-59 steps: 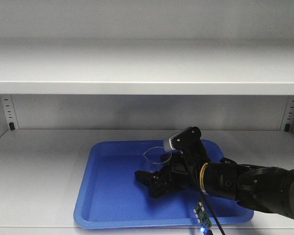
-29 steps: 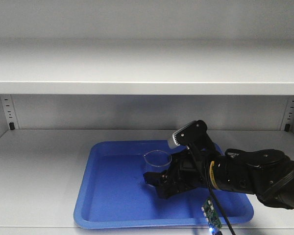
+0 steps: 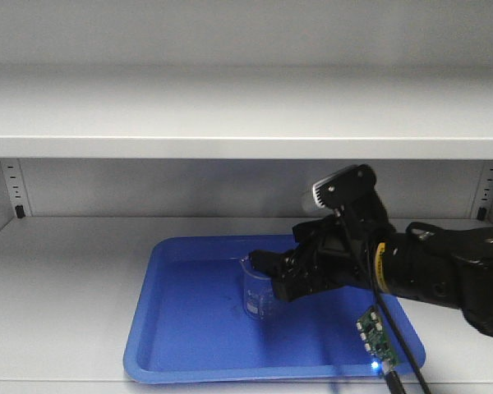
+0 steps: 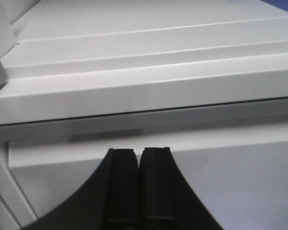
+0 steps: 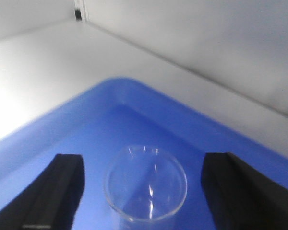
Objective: Pick beaker and place in left cabinet
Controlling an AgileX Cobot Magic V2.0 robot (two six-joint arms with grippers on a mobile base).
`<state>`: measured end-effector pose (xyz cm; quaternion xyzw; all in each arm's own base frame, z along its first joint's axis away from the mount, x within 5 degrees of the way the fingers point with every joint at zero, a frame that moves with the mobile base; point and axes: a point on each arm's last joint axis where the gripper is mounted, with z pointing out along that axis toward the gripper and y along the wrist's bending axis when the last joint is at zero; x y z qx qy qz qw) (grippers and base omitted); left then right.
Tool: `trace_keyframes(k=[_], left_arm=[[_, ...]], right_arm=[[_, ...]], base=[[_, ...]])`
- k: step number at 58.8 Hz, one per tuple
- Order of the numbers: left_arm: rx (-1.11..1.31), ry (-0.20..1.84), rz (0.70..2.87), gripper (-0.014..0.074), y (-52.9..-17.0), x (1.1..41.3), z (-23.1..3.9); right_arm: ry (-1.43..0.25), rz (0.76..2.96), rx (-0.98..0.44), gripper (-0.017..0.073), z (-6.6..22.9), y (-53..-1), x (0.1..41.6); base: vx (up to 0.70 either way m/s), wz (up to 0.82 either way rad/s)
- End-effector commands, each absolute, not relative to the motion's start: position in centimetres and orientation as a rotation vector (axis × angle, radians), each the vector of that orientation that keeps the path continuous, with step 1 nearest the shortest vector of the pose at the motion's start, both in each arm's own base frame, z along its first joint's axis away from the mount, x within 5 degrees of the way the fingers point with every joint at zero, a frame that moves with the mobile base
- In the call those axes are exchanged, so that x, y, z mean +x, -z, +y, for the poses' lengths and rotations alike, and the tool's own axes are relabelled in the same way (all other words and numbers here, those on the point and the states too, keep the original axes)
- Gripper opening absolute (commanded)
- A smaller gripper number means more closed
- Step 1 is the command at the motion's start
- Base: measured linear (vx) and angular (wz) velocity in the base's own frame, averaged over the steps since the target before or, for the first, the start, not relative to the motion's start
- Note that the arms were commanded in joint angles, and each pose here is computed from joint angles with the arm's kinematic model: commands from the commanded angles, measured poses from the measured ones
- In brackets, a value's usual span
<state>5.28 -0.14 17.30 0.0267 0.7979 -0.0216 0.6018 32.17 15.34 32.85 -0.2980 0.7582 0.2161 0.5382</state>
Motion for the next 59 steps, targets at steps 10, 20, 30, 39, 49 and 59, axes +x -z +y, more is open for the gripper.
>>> trace_keyframes(k=[10,20,30,39,49,59], left_arm=[[0.062,0.068,1.756,0.0004,-18.4,5.3,-0.3],[0.062,0.068,1.756,0.0004,-18.4,5.3,-0.3],[0.062,0.068,1.756,0.0004,-18.4,5.3,-0.3],[0.062,0.068,1.756,0.0004,-18.4,5.3,-0.3],[0.062,0.068,1.756,0.0004,-18.4,5.3,-0.3],[0.062,0.068,1.756,0.0004,-18.4,5.3,-0.3]], right_arm=[[-0.541,1.780,-0.615,0.0122,13.3,-35.1,27.3],[-0.398,1.802,-0.525,-0.0011,10.8,-33.5,24.3],[-0.380,1.745,-0.497,-0.0009,9.5,-34.2,21.1],[-0.383,1.664,-0.488,-0.0008,8.6,-35.6,18.7],[-0.381,1.604,-0.479,-0.0008,8.1,-36.7,17.2],[-0.381,1.580,-0.476,-0.0008,7.9,-37.2,16.7]], base=[[0.00,0.00],[0.00,0.00],[0.00,0.00],[0.00,0.00],[0.00,0.00],[0.00,0.00]])
